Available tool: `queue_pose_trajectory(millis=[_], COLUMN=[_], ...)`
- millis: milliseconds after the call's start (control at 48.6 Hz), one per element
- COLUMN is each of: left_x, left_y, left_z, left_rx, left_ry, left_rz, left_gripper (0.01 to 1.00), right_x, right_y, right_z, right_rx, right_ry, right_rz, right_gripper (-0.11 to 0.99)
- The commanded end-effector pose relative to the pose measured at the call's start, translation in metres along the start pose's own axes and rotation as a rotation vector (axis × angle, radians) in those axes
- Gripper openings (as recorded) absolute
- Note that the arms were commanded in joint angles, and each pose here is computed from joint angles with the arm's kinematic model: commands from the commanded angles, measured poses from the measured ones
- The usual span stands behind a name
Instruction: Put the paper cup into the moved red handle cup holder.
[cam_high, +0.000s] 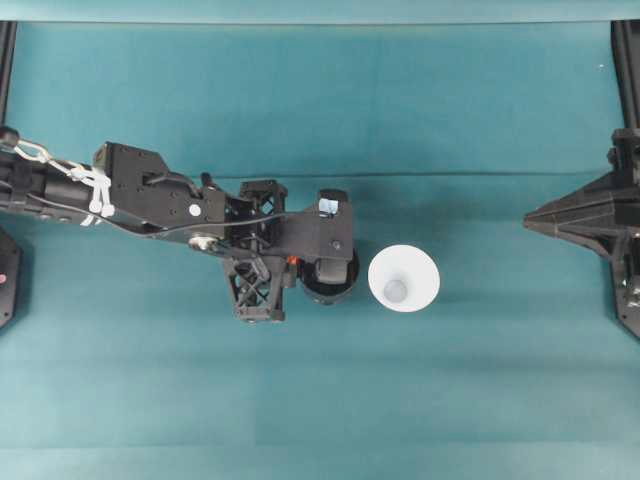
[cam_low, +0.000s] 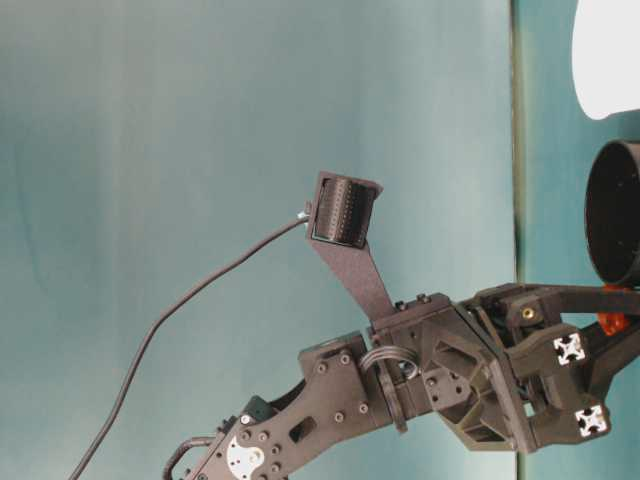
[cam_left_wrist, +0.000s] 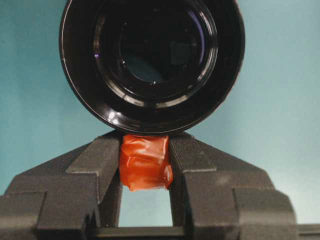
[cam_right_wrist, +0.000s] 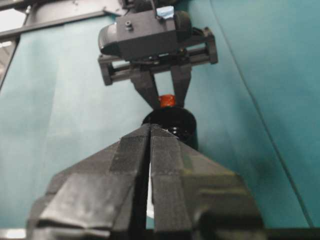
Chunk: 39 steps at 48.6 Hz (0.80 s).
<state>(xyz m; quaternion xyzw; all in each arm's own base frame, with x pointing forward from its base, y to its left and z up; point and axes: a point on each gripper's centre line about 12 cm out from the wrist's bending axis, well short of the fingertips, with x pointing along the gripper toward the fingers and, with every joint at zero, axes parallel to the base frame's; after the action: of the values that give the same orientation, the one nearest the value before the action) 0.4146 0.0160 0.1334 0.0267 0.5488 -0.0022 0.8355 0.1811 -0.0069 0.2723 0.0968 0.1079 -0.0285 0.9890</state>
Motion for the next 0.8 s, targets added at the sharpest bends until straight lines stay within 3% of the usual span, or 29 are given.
queue_pose_trajectory(millis=[0,165,309,412,618,782], left_x=[-0.003,-0.002,-0.001,-0.001,-0.013,-0.046], left_y=[-0.001,-0.0011,-0.0011,-0.0012,-0.0005,0.0002], left_z=[0.003,0.001,0.001,-0.001,-0.001,0.001], left_rx=[0.001,-0.002,0.007,0.012,0.015,0.057], left_ry=[-0.012,-0.011,-0.014,-0.011,-0.017,-0.047], left_rz=[0.0,0.0,0.0,0.0,0.002,0.006], left_gripper=[0.271,0.316,0.765,0.959,0.939,0.939], right_x=[0.0,0.0,0.0,0.0,0.0,0.0], right_y=[0.0009,0.0009,0.0009,0.0008,0.0006,0.0006], right_z=[0.006,0.006,0.006,0.006,0.005,0.005], right_rx=[0.003,0.005,0.005,0.005,0.005,0.005], right_ry=[-0.015,-0.015,-0.015,-0.014,-0.003,-0.003], right_rz=[0.001,0.001,0.001,0.001,-0.001,-0.001], right_gripper=[-0.1,-0.1,-0.1,-0.1,-0.1,-0.1])
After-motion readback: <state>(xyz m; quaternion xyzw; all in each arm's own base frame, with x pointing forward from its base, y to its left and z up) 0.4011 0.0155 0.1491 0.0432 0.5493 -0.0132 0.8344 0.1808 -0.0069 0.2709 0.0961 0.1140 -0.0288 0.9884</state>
